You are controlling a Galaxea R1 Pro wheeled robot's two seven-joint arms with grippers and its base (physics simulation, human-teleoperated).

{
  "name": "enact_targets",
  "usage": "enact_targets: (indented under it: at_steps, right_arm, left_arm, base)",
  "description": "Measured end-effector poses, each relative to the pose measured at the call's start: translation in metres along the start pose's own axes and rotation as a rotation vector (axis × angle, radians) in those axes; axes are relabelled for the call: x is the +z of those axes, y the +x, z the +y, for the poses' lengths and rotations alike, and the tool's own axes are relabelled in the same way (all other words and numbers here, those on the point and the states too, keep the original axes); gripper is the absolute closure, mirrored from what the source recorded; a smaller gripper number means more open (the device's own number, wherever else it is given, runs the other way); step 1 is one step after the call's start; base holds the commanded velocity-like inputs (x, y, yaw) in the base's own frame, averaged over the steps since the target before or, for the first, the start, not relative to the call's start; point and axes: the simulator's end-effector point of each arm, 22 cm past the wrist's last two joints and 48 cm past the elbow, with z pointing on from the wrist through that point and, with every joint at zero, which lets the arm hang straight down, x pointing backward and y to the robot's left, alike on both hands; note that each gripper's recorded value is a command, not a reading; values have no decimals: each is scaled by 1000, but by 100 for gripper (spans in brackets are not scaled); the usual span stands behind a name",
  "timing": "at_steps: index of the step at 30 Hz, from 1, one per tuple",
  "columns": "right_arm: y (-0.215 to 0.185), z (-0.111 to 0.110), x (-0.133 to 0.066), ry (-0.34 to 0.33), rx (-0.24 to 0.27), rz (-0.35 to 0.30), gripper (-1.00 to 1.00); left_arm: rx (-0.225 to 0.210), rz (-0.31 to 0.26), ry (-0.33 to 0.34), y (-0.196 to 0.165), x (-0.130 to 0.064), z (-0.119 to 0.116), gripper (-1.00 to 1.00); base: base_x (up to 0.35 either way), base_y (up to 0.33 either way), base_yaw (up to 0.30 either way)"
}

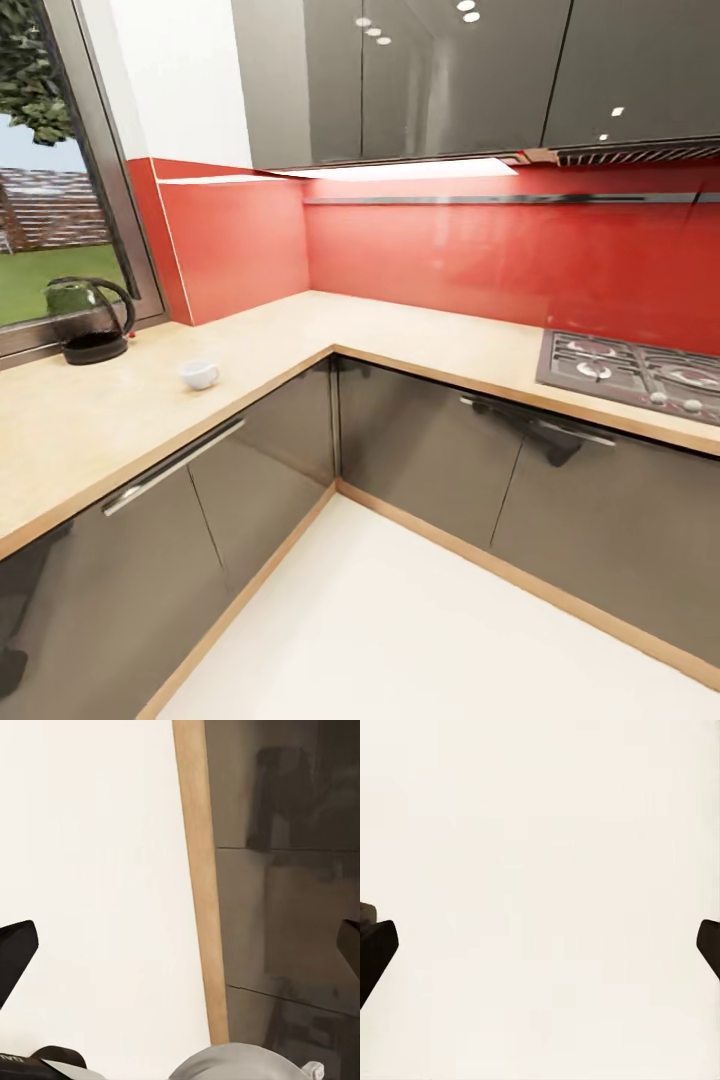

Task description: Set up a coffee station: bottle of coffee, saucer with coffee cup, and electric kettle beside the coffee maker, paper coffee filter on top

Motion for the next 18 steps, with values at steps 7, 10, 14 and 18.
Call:
enact_targets:
  at_steps: [7,10,14,18]
  right_arm:
    - [-1,1,0,-1,0,-1,-100]
    - [-1,3,1,-4,0,-2,-100]
    - [-1,4,1,-5,1,-2,-100]
    - [-1,5,1,-6,1,-2,-100]
  left_arm:
    - [-1,-1,0,0,0,0,-100]
    - [-3,-4,0,-1,0,0,-100]
    - [-3,-4,0,-1,0,0,-100]
    - [-1,-2,0,0,0,0,-100]
  base:
    - [136,-181,237]
    - [21,-27,269]
    - [6,-7,194]
    - [1,-140,33]
